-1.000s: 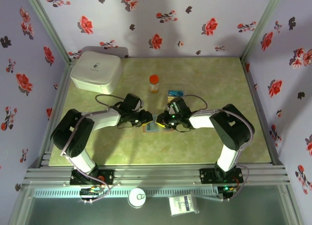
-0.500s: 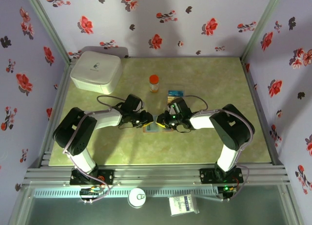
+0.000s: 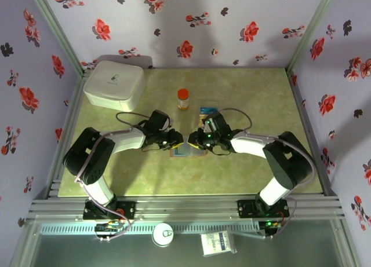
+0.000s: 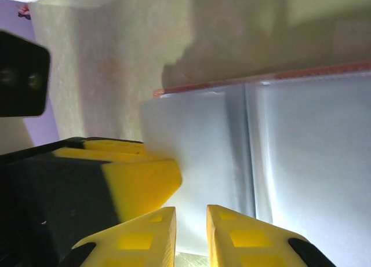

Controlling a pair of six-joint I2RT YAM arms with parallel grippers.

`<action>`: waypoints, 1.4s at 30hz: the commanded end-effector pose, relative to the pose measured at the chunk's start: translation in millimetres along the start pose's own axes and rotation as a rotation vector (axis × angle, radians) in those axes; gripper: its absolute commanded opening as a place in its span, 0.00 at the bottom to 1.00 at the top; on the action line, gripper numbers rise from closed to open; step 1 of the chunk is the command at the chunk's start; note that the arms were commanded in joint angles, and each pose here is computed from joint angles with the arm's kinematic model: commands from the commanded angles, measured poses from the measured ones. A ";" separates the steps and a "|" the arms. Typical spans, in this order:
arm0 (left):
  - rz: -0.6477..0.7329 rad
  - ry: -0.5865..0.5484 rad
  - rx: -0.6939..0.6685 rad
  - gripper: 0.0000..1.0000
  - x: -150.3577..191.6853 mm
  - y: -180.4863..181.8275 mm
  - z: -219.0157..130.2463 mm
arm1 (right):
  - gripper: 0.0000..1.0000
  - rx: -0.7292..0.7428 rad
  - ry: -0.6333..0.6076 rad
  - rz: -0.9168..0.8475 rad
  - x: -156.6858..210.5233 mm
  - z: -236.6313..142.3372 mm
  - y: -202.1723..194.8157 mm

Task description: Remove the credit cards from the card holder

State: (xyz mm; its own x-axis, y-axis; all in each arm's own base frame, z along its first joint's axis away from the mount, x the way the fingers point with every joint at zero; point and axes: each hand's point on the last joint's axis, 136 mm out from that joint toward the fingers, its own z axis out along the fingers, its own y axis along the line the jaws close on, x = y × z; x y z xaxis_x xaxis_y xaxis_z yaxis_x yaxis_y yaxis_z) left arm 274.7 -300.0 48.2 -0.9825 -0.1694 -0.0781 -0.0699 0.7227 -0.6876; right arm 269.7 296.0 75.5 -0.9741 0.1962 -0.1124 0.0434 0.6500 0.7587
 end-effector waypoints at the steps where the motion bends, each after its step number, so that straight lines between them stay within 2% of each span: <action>1: 0.013 0.006 0.047 0.22 -0.4 -22.1 -4.2 | 0.21 0.102 -0.055 -0.067 -10.5 -21.5 -2.4; 11: 0.045 0.042 0.057 0.20 -0.1 -40.0 12.6 | 0.20 0.155 -0.157 -0.090 -19.9 -60.6 -7.1; 25: 0.066 0.112 0.055 0.19 8.1 -53.7 47.7 | 0.21 0.187 -0.190 -0.074 -12.6 -82.6 -26.4; 34: 0.104 0.114 0.059 0.27 1.0 -72.5 43.1 | 0.24 0.211 -0.188 -0.074 -11.4 -87.0 -32.4; 42: 0.137 0.108 0.060 0.28 -9.1 -87.1 34.2 | 0.24 0.204 -0.190 -0.079 -16.6 -87.1 -26.4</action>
State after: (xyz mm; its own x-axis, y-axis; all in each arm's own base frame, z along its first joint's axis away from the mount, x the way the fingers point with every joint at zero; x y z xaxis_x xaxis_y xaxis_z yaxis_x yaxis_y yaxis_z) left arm 300.3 -385.5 87.2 -0.9929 -0.0371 -0.1132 0.0584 0.6764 -0.7342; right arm 260.9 216.0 109.8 -0.9247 0.2600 -0.2781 0.0360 0.7870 0.6159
